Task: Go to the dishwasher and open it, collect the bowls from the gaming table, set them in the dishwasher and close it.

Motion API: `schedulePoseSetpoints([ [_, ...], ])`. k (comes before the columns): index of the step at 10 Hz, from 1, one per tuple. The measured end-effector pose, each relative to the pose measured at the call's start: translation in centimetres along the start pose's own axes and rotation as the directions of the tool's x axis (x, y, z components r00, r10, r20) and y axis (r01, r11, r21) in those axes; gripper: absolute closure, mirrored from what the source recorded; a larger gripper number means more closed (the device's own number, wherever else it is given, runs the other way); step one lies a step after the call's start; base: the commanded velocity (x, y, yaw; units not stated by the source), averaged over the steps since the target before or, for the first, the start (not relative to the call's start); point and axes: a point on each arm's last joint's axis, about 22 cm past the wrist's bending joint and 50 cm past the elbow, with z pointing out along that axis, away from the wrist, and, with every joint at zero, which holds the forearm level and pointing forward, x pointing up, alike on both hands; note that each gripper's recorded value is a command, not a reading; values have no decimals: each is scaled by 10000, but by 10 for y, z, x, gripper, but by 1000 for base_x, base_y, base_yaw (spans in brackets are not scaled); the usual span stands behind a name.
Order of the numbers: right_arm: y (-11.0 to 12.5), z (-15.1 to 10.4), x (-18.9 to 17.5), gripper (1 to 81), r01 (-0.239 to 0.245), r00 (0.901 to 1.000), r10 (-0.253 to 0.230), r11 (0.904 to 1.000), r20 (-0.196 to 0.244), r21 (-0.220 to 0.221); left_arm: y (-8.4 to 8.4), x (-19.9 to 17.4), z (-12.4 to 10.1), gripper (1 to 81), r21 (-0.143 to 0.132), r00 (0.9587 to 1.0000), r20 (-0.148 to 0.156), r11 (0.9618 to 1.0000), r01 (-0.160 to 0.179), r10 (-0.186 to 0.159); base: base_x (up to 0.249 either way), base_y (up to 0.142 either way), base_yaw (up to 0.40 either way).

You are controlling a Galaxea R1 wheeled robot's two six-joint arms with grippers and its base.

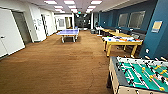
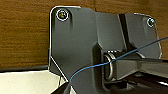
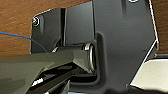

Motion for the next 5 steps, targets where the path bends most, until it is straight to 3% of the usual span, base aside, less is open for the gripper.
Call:
schedulePoseSetpoints([
  [5, 0, 0, 0, 10, -1, 10000, 1, 10000, 2, -1, 0, -2, 0, 10, -8, 10000, 23, 10000, 9, -9, 135, 0, 0],
])
